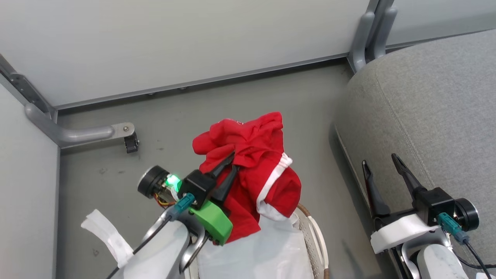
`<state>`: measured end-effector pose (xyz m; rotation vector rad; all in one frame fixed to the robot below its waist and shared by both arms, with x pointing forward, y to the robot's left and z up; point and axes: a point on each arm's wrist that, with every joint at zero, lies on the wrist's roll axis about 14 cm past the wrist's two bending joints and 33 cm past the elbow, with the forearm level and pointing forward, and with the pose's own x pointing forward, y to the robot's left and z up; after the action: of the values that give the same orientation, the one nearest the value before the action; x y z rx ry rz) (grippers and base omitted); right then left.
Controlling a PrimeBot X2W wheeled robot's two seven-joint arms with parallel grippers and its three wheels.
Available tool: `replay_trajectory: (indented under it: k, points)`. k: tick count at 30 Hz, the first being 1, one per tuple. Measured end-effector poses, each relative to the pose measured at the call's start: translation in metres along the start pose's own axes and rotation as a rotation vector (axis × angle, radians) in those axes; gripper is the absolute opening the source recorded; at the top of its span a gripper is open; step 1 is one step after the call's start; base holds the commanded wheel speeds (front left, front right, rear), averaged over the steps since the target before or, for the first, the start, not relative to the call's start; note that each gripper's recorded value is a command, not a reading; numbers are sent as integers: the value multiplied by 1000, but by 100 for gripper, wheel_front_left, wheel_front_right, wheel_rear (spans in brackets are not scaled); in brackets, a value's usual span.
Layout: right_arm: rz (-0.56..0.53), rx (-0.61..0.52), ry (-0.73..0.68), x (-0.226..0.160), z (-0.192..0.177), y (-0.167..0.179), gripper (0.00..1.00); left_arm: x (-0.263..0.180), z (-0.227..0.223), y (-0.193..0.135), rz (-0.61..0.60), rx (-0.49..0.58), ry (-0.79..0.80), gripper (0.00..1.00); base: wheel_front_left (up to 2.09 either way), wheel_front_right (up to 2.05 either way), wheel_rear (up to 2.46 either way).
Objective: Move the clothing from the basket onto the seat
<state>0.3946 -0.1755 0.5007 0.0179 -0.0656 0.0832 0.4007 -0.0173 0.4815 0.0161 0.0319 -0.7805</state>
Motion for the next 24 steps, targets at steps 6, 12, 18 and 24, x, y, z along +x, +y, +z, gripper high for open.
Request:
replay_trajectory:
  k: [6, 12, 18, 24]
  points:
    - [28, -6, -57, -6, 21, 10, 100, 6, 59, 9, -29, 152, -115, 0, 0, 0, 0]
    - [69, -15, -100, -10, 36, 24, 100, 12, 107, 18, -63, 311, -174, 0, 0, 0, 0]
    - [122, -24, -146, -7, 51, 41, 100, 18, 145, 21, -88, 400, -213, 0, 0, 0, 0]
    - [192, 2, -201, -2, 70, 64, 100, 22, 170, 25, -86, 432, -237, 0, 0, 0, 0]
